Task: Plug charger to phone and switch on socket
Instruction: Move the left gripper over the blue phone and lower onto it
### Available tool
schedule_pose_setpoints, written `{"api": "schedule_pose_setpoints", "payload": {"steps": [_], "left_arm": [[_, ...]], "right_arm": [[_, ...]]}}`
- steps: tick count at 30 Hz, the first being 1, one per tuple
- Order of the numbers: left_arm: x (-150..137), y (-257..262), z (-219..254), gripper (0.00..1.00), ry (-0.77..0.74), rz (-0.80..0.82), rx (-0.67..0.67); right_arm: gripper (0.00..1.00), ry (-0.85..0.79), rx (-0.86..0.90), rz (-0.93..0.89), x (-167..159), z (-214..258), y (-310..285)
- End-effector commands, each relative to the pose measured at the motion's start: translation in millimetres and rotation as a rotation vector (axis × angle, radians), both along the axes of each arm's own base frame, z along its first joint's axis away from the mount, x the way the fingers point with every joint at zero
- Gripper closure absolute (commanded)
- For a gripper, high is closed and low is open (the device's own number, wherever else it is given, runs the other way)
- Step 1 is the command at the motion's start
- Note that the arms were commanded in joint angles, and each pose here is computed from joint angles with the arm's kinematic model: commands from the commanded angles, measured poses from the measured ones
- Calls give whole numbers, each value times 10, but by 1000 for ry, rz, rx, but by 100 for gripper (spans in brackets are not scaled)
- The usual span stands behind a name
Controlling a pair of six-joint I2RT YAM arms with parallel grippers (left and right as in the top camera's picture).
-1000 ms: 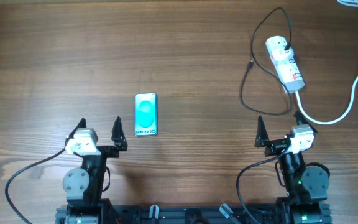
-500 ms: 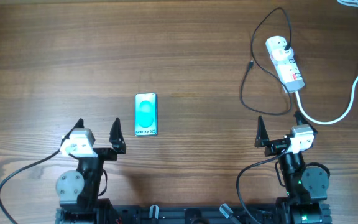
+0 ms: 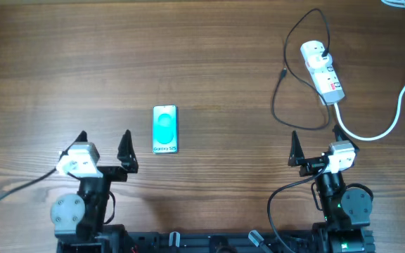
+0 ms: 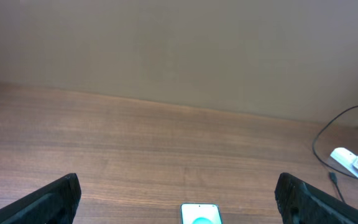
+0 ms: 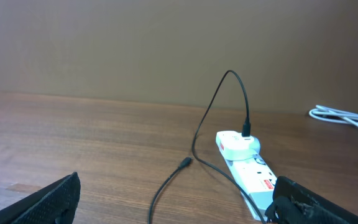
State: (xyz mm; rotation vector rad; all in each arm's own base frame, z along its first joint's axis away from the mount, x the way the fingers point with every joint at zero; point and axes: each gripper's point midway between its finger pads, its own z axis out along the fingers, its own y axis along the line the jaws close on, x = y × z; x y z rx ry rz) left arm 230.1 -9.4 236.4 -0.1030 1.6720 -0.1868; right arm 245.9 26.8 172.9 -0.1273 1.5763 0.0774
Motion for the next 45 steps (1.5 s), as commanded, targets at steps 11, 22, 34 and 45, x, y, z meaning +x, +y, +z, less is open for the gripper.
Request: {"api": "schedule_pose_setpoints", "payload": {"steps": [11,22,34,45], "left_arm": [[592,-234,378,0,397,-129,-16],[808,-772,-614,0,884,-254,-2],[783,-852,-888,0,1010,-239,-89],[906,-773,-1090,0,1007,-46,73]], "right_arm": [[0,-5,-13,-15,3,5,-29],[0,-5,-14,-15,3,3,-29],[0,-5,-13,-15,3,3,-29],[0,-5,-14,-15,3,3,-29]]}}
